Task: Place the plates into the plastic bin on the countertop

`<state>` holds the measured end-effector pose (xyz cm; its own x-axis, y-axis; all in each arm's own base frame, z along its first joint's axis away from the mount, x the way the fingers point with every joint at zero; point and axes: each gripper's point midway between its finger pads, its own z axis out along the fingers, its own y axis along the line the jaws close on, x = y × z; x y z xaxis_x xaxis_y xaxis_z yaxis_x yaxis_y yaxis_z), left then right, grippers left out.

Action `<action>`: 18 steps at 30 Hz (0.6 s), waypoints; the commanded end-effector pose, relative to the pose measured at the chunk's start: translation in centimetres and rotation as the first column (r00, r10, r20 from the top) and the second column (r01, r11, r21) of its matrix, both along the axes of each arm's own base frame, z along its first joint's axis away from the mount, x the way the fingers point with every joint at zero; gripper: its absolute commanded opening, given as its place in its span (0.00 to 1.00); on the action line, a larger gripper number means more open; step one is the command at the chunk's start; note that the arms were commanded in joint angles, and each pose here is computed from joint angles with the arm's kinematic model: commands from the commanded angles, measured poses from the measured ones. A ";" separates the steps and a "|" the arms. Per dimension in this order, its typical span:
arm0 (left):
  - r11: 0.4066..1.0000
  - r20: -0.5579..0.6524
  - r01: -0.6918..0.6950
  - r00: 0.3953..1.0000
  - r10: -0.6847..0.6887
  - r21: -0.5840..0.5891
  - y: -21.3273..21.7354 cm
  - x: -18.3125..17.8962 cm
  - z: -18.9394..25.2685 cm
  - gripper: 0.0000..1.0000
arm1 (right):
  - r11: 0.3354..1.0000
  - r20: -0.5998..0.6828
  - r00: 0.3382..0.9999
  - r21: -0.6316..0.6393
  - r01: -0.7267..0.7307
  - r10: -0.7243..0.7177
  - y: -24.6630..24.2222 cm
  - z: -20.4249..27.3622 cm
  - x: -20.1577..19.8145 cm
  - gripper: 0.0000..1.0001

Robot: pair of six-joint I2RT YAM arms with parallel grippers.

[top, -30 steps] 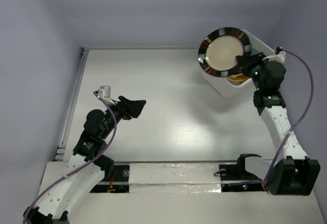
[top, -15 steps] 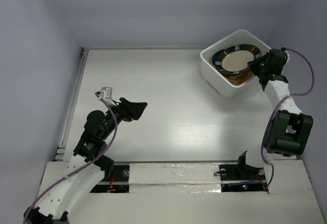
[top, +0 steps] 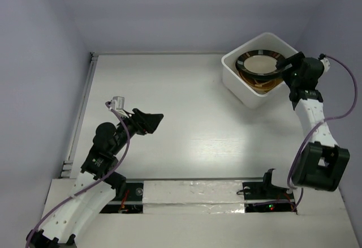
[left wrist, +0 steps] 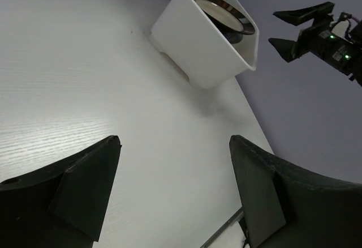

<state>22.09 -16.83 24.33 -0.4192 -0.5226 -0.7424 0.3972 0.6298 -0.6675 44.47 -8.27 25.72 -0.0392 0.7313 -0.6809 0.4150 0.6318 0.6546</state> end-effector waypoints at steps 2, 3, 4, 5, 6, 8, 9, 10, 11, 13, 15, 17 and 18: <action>1.000 0.063 0.010 0.998 -0.009 -0.019 -0.1 -0.2 2.4 0.76 | 0.998 0.183 0.982 -0.049 0.047 -0.037 0.0 4.9 -2.8 0.83; 1.000 0.068 0.011 0.998 -0.009 -0.016 0.0 -0.3 2.7 0.76 | 0.998 0.202 0.979 -0.043 0.039 -0.030 0.3 5.2 -3.6 0.83; 1.000 0.082 0.009 0.997 -0.008 -0.018 0.1 -0.3 3.4 0.76 | 0.999 0.257 0.966 -0.042 0.019 -0.007 1.1 7.0 -5.0 0.82; 1.000 0.081 0.001 0.997 -0.001 -0.011 0.3 -0.4 3.5 0.76 | 0.999 0.275 0.961 -0.038 -0.003 0.013 1.7 6.5 -5.7 0.81; 1.000 0.088 -0.005 0.996 0.006 -0.009 0.4 -0.5 3.9 0.76 | 0.999 0.304 0.952 -0.038 -0.025 0.035 2.4 6.8 -6.5 0.80; 1.000 0.123 -0.020 0.992 0.021 -0.007 0.9 -0.7 5.4 0.76 | 0.988 0.429 0.890 -0.046 -0.149 0.154 5.3 9.6 -8.9 0.64; 1.000 0.128 -0.025 0.991 0.025 -0.003 1.1 -0.8 5.7 0.76 | 0.979 0.432 0.880 -0.045 -0.197 0.197 6.4 8.4 -9.8 0.50; 0.999 0.158 -0.033 0.987 0.031 0.007 1.3 -1.0 6.8 0.76 | 0.958 0.456 0.847 -0.048 -0.284 0.274 8.2 8.8 -10.9 0.25; 0.998 0.173 -0.060 0.983 0.057 0.012 1.9 -0.9 7.4 0.76 | 0.945 0.506 0.804 -0.081 -0.316 0.312 9.3 10.4 -12.8 0.19; 0.995 0.187 -0.097 0.978 0.090 0.032 2.7 -1.1 8.5 0.76 | 0.910 0.535 0.746 -0.122 -0.396 0.397 11.6 11.1 -15.0 0.13; 0.988 0.204 -0.145 0.970 0.130 0.060 3.7 -1.0 9.0 0.76 | 0.896 0.587 0.685 -0.191 -0.401 0.432 12.6 13.3 -18.2 0.13; 0.984 0.234 -0.168 0.961 0.149 0.064 4.2 -1.1 10.2 0.76 | 0.887 0.594 0.663 -0.243 -0.392 0.455 13.2 14.6 -20.3 0.15; 0.983 0.240 -0.172 0.959 0.152 0.065 4.3 -1.1 10.5 0.76 | 0.885 0.621 0.633 -0.284 -0.368 0.463 13.4 15.9 -22.1 0.16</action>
